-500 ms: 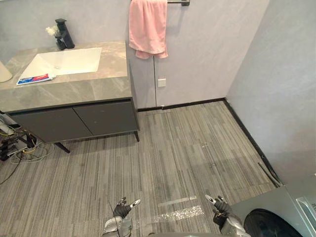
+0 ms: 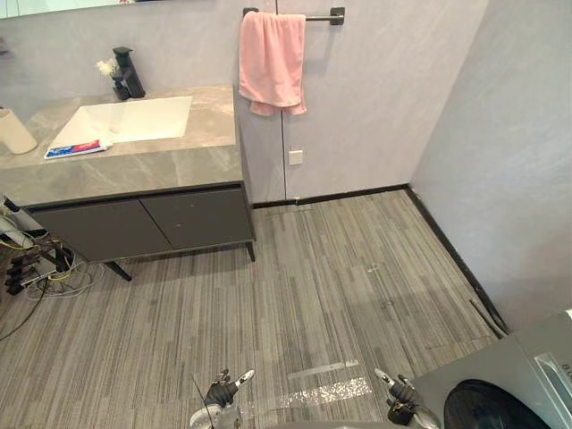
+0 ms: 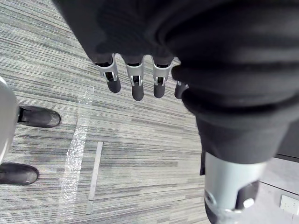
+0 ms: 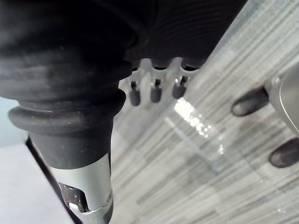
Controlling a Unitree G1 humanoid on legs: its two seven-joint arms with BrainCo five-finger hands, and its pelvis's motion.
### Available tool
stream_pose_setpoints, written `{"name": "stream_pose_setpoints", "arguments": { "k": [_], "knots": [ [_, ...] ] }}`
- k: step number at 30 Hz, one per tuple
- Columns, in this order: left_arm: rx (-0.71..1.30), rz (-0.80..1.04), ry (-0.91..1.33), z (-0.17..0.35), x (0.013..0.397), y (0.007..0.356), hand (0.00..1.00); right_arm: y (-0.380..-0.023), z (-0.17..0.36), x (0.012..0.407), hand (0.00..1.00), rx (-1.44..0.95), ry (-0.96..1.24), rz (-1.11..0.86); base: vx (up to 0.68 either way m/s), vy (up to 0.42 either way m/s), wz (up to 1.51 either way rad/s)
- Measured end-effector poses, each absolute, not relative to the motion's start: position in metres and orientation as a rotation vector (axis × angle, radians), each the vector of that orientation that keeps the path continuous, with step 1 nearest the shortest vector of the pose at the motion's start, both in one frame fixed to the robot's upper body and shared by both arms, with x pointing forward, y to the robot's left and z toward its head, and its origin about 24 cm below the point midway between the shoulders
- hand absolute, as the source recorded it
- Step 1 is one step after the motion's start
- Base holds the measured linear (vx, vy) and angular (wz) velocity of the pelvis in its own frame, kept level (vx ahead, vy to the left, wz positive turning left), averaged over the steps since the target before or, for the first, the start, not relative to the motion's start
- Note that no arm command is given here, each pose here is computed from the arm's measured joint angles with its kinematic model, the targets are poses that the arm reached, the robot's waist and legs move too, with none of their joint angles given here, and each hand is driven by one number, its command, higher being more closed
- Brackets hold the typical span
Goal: Organize washtable
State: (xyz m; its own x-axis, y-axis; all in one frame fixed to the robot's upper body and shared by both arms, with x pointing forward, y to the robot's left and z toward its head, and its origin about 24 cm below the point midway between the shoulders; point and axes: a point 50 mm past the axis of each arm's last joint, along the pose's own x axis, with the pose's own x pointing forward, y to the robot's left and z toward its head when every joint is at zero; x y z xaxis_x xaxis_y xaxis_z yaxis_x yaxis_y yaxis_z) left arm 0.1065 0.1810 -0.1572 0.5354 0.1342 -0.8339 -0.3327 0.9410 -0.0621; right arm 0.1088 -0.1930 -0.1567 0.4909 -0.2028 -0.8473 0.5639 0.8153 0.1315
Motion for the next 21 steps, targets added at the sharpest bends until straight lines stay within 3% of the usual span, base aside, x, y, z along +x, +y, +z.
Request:
{"name": "stream_pose_setpoints", "arguments": {
  "k": [21],
  "knots": [
    [-0.19, 0.235, 0.889, -0.148, 0.131, 0.175, 0.0, -0.182, -0.149, 0.136, 0.0, 0.484, 0.882, -0.456, 0.03, -0.021, -0.17]
  ]
}}
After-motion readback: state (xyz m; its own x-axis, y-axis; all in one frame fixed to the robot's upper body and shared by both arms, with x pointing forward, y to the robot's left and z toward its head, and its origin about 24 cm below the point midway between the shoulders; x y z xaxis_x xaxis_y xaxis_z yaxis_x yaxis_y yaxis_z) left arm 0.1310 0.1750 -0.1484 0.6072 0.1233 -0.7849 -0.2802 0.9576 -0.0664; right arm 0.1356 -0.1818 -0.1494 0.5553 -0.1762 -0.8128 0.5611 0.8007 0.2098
